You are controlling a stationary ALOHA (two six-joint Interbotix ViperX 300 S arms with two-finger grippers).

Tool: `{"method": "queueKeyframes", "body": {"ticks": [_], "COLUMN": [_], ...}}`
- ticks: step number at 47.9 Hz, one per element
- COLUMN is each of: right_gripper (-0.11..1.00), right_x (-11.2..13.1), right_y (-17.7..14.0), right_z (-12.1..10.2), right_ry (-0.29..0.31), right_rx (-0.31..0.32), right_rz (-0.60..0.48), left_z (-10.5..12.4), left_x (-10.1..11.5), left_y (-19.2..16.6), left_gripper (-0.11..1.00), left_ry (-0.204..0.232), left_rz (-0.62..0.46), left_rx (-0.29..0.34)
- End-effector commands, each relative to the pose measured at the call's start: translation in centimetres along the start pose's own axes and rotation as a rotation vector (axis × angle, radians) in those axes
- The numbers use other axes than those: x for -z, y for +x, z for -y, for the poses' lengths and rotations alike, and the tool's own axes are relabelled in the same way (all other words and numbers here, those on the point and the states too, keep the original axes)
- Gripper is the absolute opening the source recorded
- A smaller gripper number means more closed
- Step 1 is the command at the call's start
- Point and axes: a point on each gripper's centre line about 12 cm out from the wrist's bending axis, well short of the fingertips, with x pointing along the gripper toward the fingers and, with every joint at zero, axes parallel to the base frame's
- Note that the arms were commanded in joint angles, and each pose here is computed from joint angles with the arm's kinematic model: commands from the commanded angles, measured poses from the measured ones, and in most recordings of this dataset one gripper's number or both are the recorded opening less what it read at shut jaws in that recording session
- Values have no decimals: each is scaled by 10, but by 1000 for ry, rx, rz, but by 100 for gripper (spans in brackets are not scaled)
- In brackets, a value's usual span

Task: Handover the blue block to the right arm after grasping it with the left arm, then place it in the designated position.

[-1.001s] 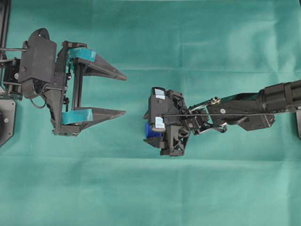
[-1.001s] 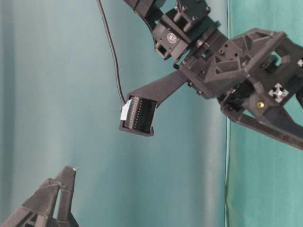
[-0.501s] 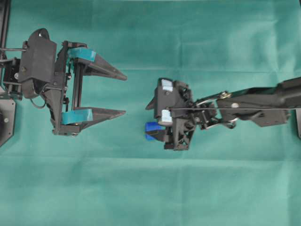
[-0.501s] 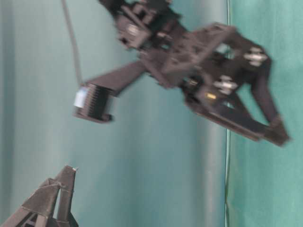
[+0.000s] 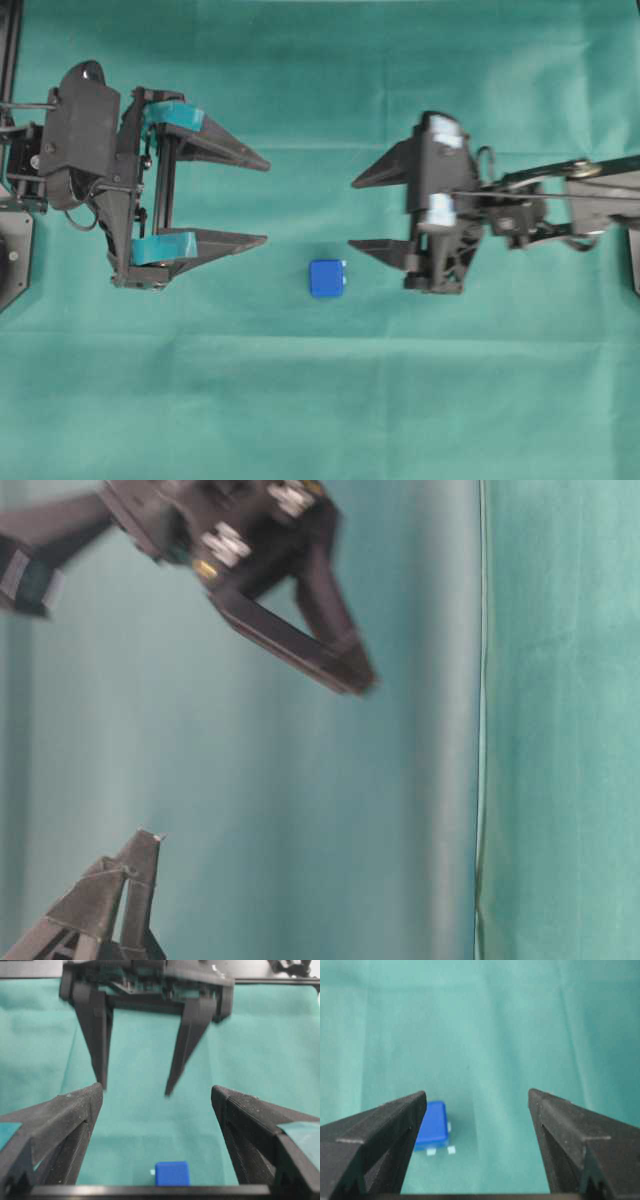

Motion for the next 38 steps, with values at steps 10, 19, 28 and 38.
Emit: {"method": "queueKeyframes", "body": {"ticks": [10,19,28,38], "right_gripper": [82,82,82,82], "right_x": [-25,-29,-31,-30], "right_y": [-51,-71,-85,-94], "right_z": [2,4,4,3], "right_ry": [-22,-40,-54,-69], "right_rx": [-13,-17,-36,-56], "right_rz": [137,186,236,270], "left_z": [0,0,0,0], "left_x": [-15,-15,-15,-16], "left_y": [-4,-3,-4,-4], "left_gripper": [99,99,99,99], "left_ry": [3,3,3,4], "left_rz": [44,43,44,48], "left_rx": [-1,-1,-1,-1]}}
